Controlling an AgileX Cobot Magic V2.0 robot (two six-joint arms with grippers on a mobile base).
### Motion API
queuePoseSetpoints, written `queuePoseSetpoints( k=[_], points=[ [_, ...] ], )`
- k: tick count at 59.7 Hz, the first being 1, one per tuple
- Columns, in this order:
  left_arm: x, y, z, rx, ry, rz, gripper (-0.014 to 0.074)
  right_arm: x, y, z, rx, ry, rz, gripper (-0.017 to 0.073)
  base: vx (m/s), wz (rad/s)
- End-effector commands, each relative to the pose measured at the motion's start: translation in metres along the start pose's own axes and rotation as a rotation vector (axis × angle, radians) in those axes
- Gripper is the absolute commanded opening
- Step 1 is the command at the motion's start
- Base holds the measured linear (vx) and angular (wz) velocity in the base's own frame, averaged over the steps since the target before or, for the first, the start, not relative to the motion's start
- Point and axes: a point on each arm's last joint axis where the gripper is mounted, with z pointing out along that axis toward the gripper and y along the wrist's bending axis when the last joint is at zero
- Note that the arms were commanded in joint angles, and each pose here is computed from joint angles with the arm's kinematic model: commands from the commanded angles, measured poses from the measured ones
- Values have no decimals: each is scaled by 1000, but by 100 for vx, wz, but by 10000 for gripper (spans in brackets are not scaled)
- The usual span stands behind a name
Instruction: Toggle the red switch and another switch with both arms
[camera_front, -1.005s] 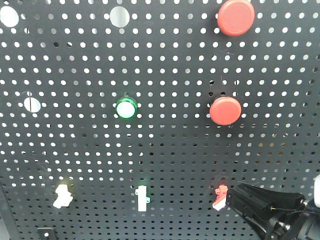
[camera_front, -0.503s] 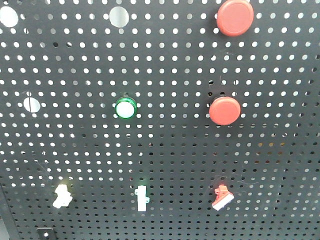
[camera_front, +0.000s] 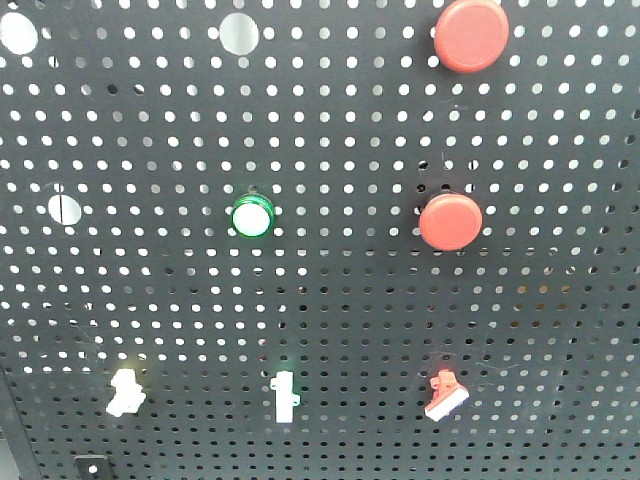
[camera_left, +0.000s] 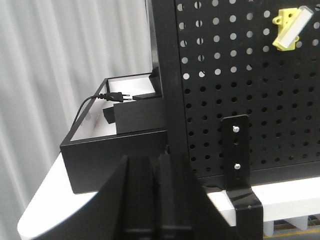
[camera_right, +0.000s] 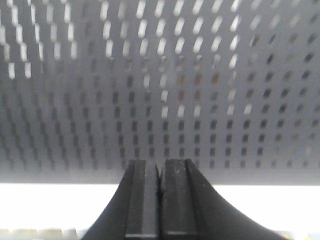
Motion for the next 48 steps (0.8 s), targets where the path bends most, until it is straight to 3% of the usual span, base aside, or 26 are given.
queuePoseSetpoints(
  k=[1, 48],
  points=[
    [-1, 0, 0, -8, -68, -9, 2, -4, 0, -1, -6, -64, -23, -6, 0, 0],
    [-1, 0, 0, -8, -68, -9, 2, -4, 0, -1, -5, -59, -23, -6, 0, 0]
  ],
)
